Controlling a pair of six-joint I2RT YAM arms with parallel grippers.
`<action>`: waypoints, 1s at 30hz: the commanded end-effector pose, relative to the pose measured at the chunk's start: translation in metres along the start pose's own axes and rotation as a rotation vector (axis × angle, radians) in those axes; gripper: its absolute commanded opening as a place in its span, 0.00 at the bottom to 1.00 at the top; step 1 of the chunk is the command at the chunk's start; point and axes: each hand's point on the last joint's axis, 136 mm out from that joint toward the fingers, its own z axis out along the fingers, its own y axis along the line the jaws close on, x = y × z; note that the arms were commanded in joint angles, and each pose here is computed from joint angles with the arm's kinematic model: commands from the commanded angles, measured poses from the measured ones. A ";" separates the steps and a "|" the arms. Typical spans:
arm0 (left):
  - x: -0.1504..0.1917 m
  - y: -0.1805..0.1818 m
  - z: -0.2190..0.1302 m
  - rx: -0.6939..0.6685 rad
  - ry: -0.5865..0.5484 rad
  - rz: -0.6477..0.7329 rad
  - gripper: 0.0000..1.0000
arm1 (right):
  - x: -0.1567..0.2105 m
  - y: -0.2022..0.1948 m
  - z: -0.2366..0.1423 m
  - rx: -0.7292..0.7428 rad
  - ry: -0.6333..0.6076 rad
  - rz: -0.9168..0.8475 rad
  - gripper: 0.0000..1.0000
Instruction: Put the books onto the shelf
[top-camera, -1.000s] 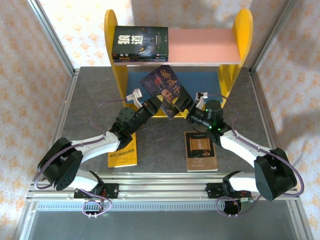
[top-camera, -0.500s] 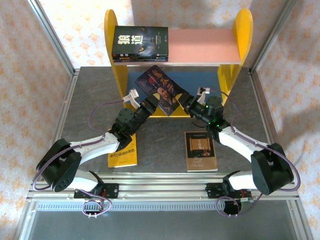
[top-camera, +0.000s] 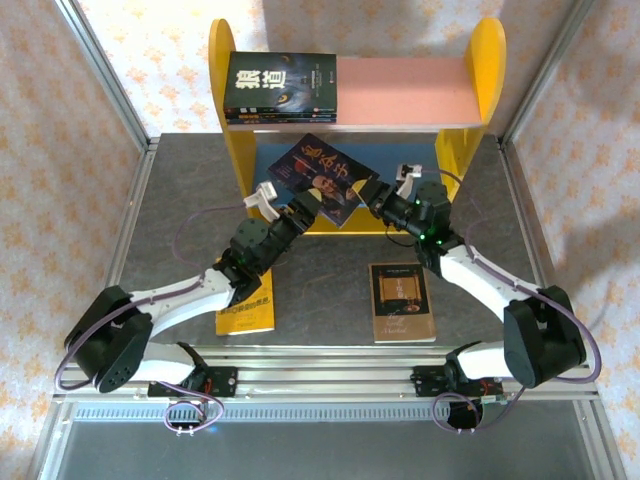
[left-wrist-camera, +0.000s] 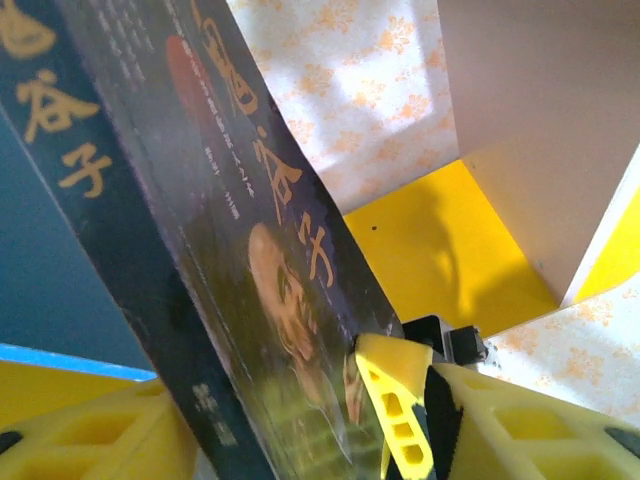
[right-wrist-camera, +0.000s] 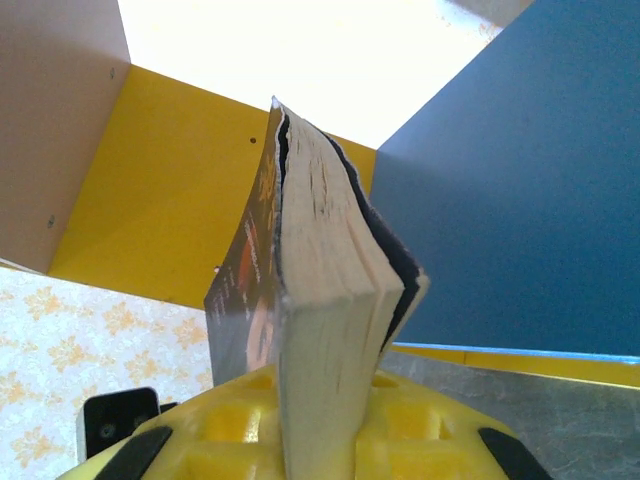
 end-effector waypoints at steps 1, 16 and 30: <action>-0.009 -0.002 -0.012 -0.034 -0.025 0.052 0.62 | -0.019 0.033 -0.007 -0.055 -0.017 -0.127 0.02; -0.060 0.025 -0.094 -0.385 -0.100 0.345 0.71 | -0.028 0.039 0.013 -0.047 0.102 -0.265 0.00; -0.066 0.035 -0.114 -0.433 -0.107 0.373 0.73 | -0.033 0.014 0.063 -0.097 0.274 -0.289 0.00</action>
